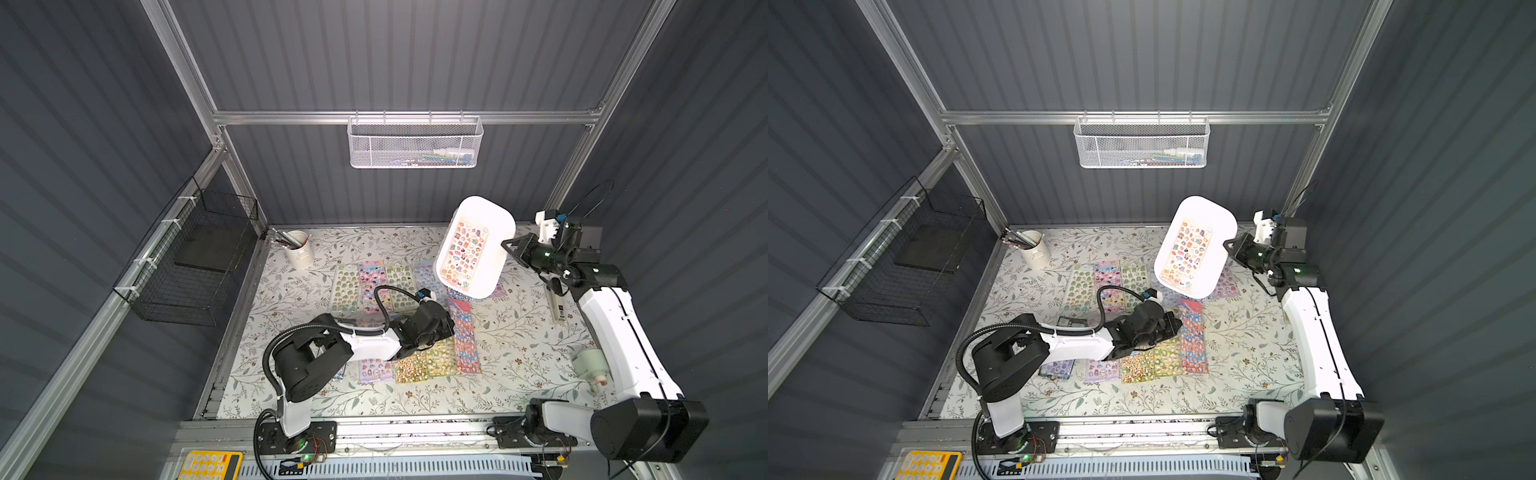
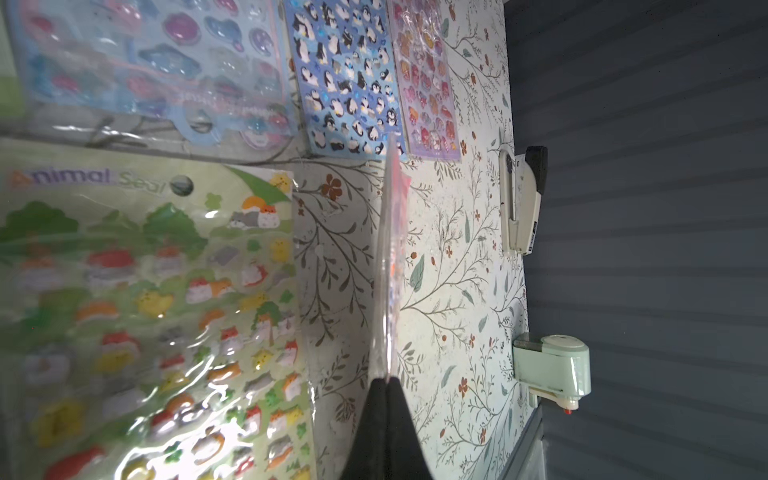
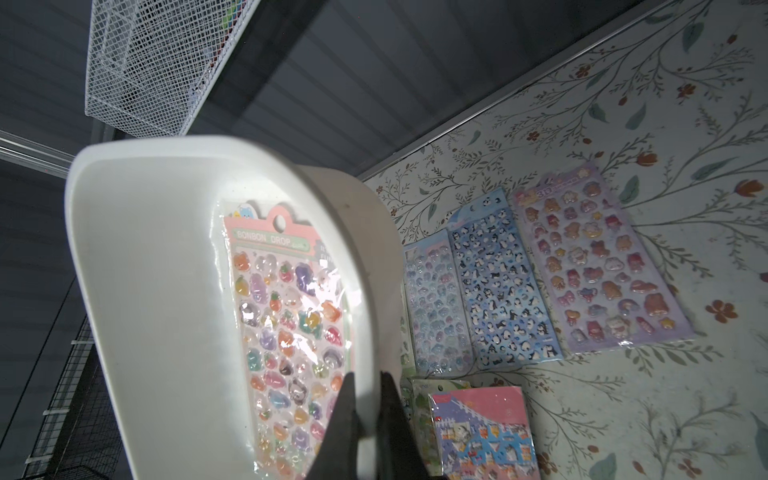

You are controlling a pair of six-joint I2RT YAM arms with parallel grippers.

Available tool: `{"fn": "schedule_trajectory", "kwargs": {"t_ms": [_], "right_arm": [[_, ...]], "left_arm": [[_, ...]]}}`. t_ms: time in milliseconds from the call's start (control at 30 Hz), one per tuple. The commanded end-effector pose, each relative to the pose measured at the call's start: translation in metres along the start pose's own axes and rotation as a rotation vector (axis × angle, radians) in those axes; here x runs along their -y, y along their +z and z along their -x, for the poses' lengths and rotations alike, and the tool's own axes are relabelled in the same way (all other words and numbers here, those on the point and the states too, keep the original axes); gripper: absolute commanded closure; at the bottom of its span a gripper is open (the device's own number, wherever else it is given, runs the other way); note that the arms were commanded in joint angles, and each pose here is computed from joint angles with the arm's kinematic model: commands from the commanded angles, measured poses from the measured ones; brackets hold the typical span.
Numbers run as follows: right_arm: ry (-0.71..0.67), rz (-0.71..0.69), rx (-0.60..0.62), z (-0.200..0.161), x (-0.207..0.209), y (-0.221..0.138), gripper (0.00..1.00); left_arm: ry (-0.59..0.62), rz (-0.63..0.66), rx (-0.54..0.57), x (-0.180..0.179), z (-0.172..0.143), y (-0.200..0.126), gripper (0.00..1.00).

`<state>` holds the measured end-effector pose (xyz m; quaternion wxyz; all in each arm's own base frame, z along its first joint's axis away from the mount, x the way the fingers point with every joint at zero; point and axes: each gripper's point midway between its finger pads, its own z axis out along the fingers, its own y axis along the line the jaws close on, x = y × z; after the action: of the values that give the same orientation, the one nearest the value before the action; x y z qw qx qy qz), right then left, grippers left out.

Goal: Take the stickers out of the storage box
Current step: Place the sticker at the center of the board.

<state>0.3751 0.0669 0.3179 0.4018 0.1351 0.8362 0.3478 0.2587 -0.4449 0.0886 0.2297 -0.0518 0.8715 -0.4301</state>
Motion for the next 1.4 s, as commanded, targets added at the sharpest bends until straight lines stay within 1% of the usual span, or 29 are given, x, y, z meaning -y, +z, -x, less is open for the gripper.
{"fn": "schedule_trajectory", "kwargs": {"t_ms": [0, 100, 267, 467, 700, 833, 867, 900, 1000, 1033, 1200, 1267, 1367], "right_arm": [[-0.019, 0.054, 0.032, 0.007, -0.015, -0.010, 0.99], [-0.018, 0.054, 0.032, 0.007, -0.014, -0.010, 0.99], [-0.020, 0.051, 0.032, 0.006, -0.013, -0.011, 1.00], [-0.021, 0.048, 0.030, 0.005, -0.012, -0.011, 1.00], [-0.019, 0.046, 0.028, 0.003, -0.011, -0.011, 1.00], [-0.022, 0.047, 0.031, 0.004, -0.011, -0.012, 1.00], [-0.019, 0.046, 0.031, 0.004, -0.010, -0.011, 1.00], [-0.019, 0.045, 0.031, 0.004, -0.010, -0.011, 1.00], [-0.017, 0.046, 0.029, 0.003, -0.010, -0.010, 1.00], [-0.015, 0.045, 0.028, 0.003, -0.009, -0.010, 1.00], [-0.007, 0.042, 0.022, 0.001, -0.007, -0.009, 1.00], [-0.006, 0.041, 0.019, 0.000, -0.007, -0.009, 1.00], [-0.003, 0.045, 0.013, 0.000, -0.007, -0.007, 1.00]], "left_arm": [[-0.081, -0.058, 0.065, 0.016, 0.012, 0.011, 1.00], [-0.090, -0.037, 0.070, 0.009, 0.009, 0.019, 1.00], [-0.099, -0.017, 0.048, 0.003, 0.004, 0.031, 1.00], [-0.100, 0.004, -0.010, -0.006, -0.010, 0.050, 1.00], [-0.092, 0.024, -0.028, -0.013, -0.015, 0.054, 1.00], [-0.089, 0.038, -0.021, -0.016, -0.014, 0.049, 1.00], [-0.085, 0.040, -0.020, -0.016, -0.014, 0.048, 0.99], [-0.080, 0.043, -0.017, -0.015, -0.012, 0.047, 0.95], [-0.065, 0.043, -0.017, -0.013, -0.011, 0.045, 0.80], [-0.062, 0.042, -0.015, -0.012, -0.011, 0.045, 0.77], [-0.041, 0.032, 0.001, -0.005, -0.005, 0.039, 0.72], [-0.024, 0.027, 0.011, 0.000, -0.001, 0.033, 0.72], [0.022, 0.002, 0.036, 0.017, 0.007, 0.019, 0.71]]}}
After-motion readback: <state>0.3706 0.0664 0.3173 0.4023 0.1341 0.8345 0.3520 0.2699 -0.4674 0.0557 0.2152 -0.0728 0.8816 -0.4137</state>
